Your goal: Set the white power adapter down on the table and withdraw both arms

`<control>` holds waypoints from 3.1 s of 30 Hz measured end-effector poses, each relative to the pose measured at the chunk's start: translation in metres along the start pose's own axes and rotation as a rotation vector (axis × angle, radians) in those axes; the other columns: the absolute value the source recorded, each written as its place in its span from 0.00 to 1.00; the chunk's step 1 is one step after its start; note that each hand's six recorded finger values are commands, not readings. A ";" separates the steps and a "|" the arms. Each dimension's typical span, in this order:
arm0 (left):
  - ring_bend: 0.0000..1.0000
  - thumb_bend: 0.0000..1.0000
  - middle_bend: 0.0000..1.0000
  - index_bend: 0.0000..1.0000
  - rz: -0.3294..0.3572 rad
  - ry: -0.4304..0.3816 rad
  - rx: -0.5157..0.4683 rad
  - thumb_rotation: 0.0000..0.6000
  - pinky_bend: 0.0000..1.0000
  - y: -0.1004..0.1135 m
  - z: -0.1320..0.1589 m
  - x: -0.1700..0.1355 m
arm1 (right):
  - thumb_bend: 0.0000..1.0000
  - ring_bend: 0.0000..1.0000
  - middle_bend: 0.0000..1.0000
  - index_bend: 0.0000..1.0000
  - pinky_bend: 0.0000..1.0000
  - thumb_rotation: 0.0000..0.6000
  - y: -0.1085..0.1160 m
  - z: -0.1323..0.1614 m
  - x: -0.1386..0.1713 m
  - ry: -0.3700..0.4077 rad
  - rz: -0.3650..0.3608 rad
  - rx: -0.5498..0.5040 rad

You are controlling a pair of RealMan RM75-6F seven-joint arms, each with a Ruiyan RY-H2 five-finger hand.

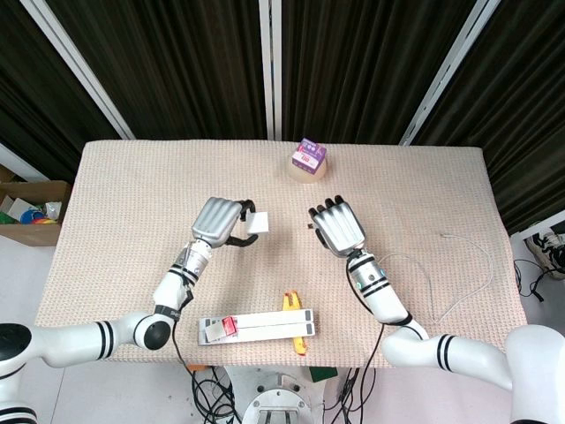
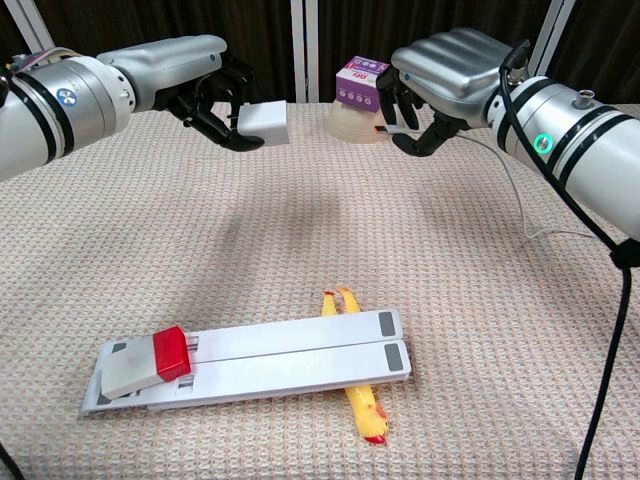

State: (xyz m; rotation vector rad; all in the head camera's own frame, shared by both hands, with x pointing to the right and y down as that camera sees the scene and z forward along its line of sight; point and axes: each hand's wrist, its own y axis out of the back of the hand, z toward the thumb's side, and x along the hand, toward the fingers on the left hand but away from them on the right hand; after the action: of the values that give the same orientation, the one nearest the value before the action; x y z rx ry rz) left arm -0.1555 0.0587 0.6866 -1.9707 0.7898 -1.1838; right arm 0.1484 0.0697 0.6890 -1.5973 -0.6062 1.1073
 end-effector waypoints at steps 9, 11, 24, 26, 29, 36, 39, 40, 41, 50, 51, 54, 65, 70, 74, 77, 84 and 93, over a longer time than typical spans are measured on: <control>0.77 0.33 0.52 0.55 -0.001 0.004 -0.016 0.77 1.00 0.005 0.001 -0.007 | 0.82 0.41 0.61 0.68 0.44 1.00 0.010 0.020 -0.007 0.012 -0.010 -0.007; 0.77 0.33 0.52 0.55 0.001 0.001 -0.013 0.77 1.00 0.006 0.002 -0.008 | 0.82 0.41 0.61 0.68 0.44 1.00 0.012 0.022 -0.007 0.013 -0.012 -0.002; 0.77 0.33 0.53 0.55 -0.021 0.000 -0.003 0.77 1.00 0.007 0.014 -0.004 | 0.82 0.41 0.61 0.69 0.44 1.00 0.025 0.042 -0.018 0.026 -0.023 0.028; 0.77 0.33 0.53 0.55 -0.026 0.002 0.002 0.77 1.00 0.008 0.016 -0.004 | 0.82 0.41 0.61 0.69 0.44 1.00 0.025 0.045 -0.020 0.029 -0.021 0.027; 0.77 0.34 0.53 0.55 -0.035 0.006 0.004 0.76 1.00 0.008 0.019 -0.003 | 0.82 0.41 0.61 0.69 0.44 1.00 0.024 0.050 -0.022 0.035 -0.018 0.029; 0.77 0.33 0.53 0.55 -0.049 0.008 -0.004 0.76 1.00 0.010 0.027 -0.003 | 0.82 0.41 0.61 0.69 0.44 1.00 0.022 0.056 -0.023 0.045 -0.014 0.037; 0.77 0.33 0.53 0.55 -0.050 0.007 0.001 0.76 1.00 0.011 0.029 -0.003 | 0.82 0.41 0.61 0.69 0.44 1.00 0.022 0.056 -0.023 0.045 -0.015 0.035; 0.77 0.33 0.53 0.55 -0.050 0.008 0.003 0.76 1.00 0.011 0.029 -0.003 | 0.82 0.41 0.61 0.69 0.44 1.00 0.022 0.056 -0.023 0.044 -0.016 0.031; 0.77 0.33 0.53 0.55 -0.050 0.008 0.006 0.76 1.00 0.011 0.030 -0.003 | 0.82 0.41 0.61 0.69 0.44 1.00 0.022 0.056 -0.023 0.043 -0.017 0.029; 0.77 0.33 0.52 0.55 -0.050 0.007 0.027 0.75 1.00 0.011 0.033 -0.002 | 0.82 0.41 0.61 0.69 0.45 1.00 0.023 0.057 -0.022 0.045 -0.016 0.028; 0.77 0.33 0.52 0.55 -0.050 0.007 0.031 0.76 1.00 0.011 0.034 -0.002 | 0.82 0.41 0.61 0.69 0.45 1.00 0.023 0.057 -0.022 0.045 -0.016 0.027; 0.77 0.33 0.52 0.55 -0.051 0.007 0.043 0.76 1.00 0.012 0.034 -0.001 | 0.82 0.41 0.61 0.69 0.45 1.00 0.023 0.058 -0.023 0.046 -0.016 0.025; 0.77 0.33 0.52 0.55 -0.057 0.007 0.050 0.76 1.00 0.010 0.034 -0.001 | 0.82 0.41 0.61 0.69 0.45 1.00 0.023 0.058 -0.023 0.049 -0.013 0.021; 0.77 0.33 0.52 0.55 -0.057 0.007 0.043 0.76 1.00 0.010 0.035 0.000 | 0.82 0.41 0.61 0.69 0.45 1.00 0.022 0.058 -0.024 0.049 -0.012 0.023; 0.77 0.33 0.52 0.55 -0.058 0.000 0.052 0.76 1.00 0.010 0.038 0.001 | 0.82 0.41 0.61 0.69 0.45 1.00 0.021 0.060 -0.025 0.050 -0.011 0.015; 0.77 0.33 0.52 0.55 -0.057 0.003 0.059 0.76 1.00 0.010 0.039 0.002 | 0.82 0.41 0.61 0.69 0.45 1.00 0.021 0.061 -0.025 0.050 -0.012 0.017; 0.77 0.33 0.52 0.55 -0.056 0.003 0.054 0.76 1.00 0.010 0.040 0.002 | 0.82 0.41 0.61 0.70 0.45 1.00 0.019 0.063 -0.027 0.049 -0.009 0.002; 0.77 0.33 0.52 0.55 -0.064 0.003 0.045 0.76 1.00 0.007 0.041 0.002 | 0.74 0.41 0.61 0.69 0.45 1.00 0.019 0.070 -0.029 0.057 -0.013 -0.014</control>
State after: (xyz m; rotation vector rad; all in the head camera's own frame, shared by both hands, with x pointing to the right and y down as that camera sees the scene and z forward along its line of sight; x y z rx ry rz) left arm -0.1180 0.0633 0.6681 -1.9711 0.7001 -1.2316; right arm 0.0705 0.0721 0.6801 -1.6296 -0.5874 1.0458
